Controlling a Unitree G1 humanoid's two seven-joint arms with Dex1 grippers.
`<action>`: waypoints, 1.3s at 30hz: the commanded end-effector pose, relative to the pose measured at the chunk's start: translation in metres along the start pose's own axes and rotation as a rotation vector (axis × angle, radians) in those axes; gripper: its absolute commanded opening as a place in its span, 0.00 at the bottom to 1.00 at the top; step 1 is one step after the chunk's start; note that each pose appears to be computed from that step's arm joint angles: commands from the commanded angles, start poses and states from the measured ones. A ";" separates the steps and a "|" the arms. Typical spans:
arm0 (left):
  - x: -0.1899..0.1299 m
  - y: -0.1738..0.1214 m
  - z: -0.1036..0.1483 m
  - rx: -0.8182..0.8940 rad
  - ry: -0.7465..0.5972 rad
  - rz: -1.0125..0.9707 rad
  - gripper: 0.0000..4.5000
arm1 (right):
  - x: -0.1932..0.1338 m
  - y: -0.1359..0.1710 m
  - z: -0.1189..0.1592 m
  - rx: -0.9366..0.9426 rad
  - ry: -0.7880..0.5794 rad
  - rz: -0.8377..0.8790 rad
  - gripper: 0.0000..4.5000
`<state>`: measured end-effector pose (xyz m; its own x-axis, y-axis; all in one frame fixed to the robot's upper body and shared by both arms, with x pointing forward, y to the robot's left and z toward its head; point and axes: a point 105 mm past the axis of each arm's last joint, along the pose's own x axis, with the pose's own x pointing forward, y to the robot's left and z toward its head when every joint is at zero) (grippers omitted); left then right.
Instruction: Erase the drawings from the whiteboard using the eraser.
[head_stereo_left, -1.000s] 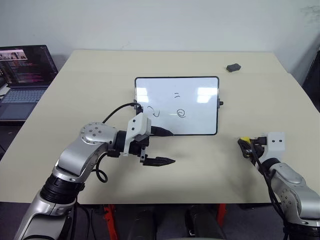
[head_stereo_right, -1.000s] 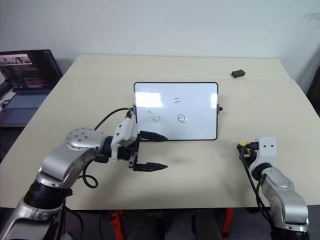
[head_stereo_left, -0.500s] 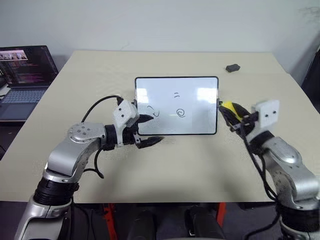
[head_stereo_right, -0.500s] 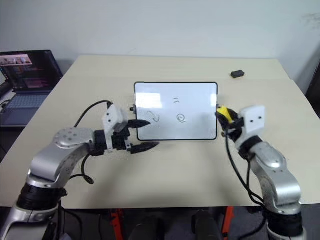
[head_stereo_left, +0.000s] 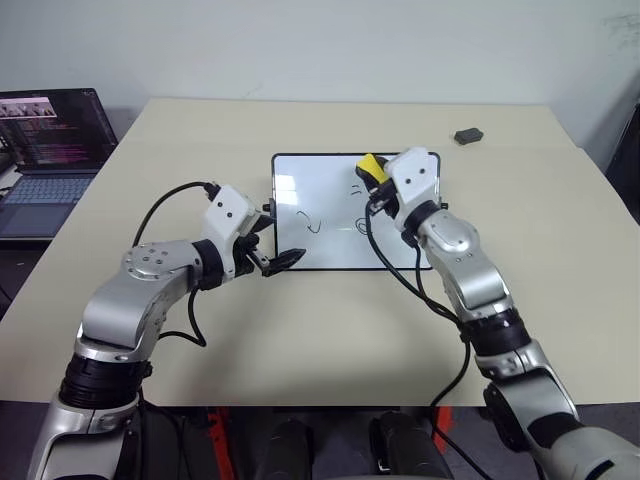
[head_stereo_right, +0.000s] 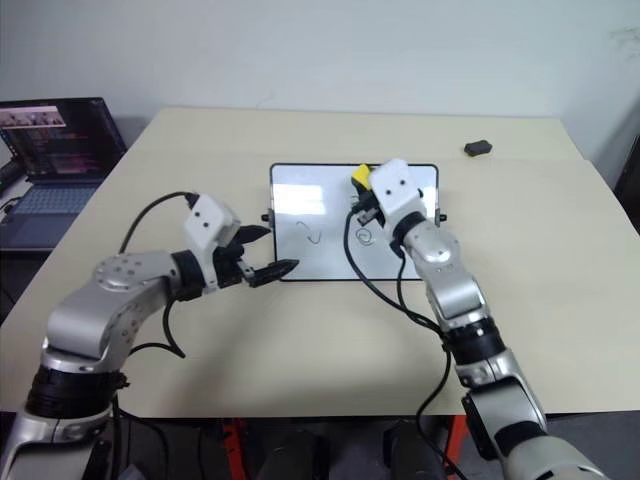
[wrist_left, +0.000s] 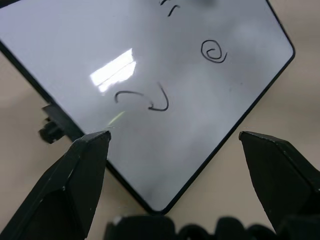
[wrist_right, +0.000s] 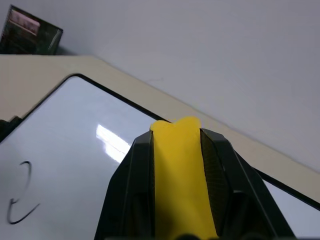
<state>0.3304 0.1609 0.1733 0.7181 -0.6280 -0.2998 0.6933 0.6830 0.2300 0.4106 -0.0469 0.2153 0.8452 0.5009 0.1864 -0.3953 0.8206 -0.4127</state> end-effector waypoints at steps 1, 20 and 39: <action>-0.007 -0.002 0.010 0.046 -0.019 0.005 1.00 | 0.012 -0.004 -0.005 -0.046 0.014 -0.025 0.22; -0.007 0.000 0.009 0.058 -0.009 -0.001 1.00 | 0.007 -0.010 -0.050 -0.190 0.200 -0.026 0.22; -0.006 -0.002 0.008 0.058 -0.014 -0.011 1.00 | -0.017 0.041 -0.070 -0.181 0.290 0.267 0.22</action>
<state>0.3249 0.1605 0.1722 0.6991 -0.6397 -0.3194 0.7128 0.6586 0.2409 0.4006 -0.0266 0.1495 0.7773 0.6169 -0.1234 -0.5602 0.5895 -0.5820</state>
